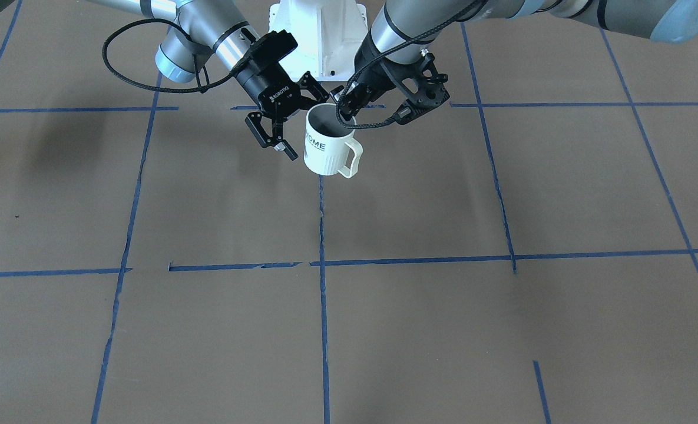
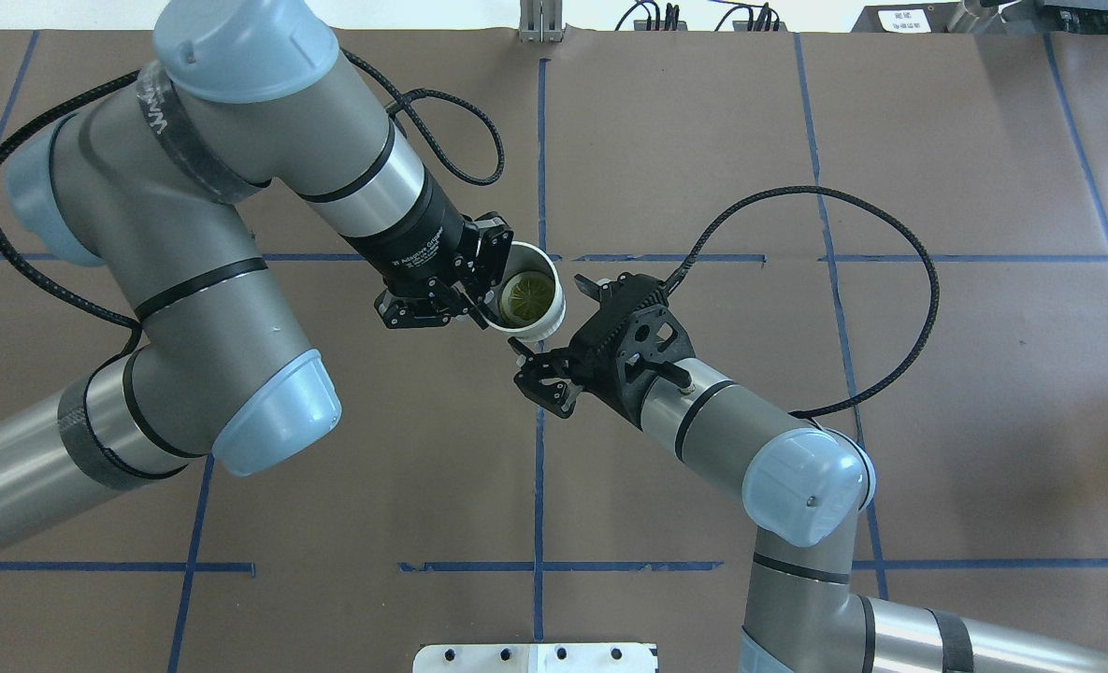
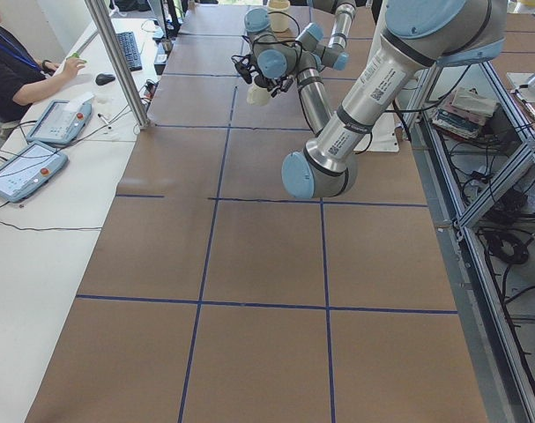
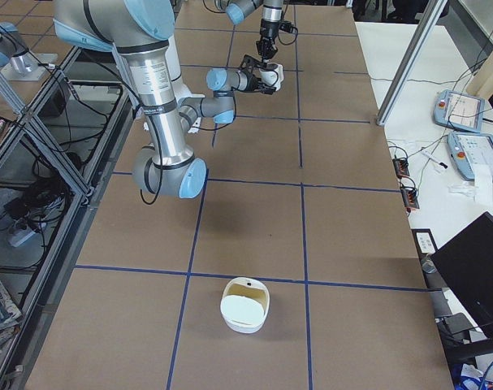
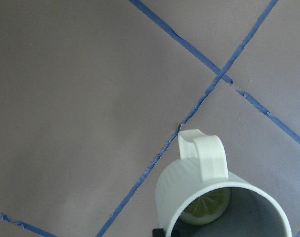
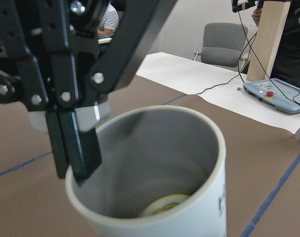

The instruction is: Left arm hands cup to right arm to dump lemon

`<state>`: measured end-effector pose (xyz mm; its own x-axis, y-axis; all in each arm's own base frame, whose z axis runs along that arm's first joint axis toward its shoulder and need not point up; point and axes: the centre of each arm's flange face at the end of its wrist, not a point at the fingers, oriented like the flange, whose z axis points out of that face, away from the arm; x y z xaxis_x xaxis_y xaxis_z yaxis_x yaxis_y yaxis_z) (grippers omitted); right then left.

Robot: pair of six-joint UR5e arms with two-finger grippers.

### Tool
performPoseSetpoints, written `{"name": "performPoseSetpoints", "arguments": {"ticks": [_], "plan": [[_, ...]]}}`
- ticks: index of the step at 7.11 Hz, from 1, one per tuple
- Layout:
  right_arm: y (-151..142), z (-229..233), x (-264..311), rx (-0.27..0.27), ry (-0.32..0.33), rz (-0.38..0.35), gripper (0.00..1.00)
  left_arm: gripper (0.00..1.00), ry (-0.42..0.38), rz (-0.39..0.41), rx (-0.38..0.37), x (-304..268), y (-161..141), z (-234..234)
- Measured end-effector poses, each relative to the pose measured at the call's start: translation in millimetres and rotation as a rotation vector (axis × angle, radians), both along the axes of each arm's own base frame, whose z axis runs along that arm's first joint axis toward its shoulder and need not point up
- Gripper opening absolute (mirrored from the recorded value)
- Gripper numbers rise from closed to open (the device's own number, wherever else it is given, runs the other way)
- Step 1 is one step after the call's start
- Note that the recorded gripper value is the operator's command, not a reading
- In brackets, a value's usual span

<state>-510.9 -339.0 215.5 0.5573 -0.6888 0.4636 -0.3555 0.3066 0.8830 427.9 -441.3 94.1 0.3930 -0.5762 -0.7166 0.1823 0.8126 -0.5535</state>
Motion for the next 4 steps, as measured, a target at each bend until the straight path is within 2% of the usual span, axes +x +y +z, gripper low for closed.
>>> {"name": "performPoseSetpoints", "arguments": {"ticks": [4], "plan": [[0.0, 0.9, 0.1, 0.0, 0.002, 0.0, 0.99, 0.0, 0.03, -0.003, 0.011, 5.1, -0.6, -10.4]]}}
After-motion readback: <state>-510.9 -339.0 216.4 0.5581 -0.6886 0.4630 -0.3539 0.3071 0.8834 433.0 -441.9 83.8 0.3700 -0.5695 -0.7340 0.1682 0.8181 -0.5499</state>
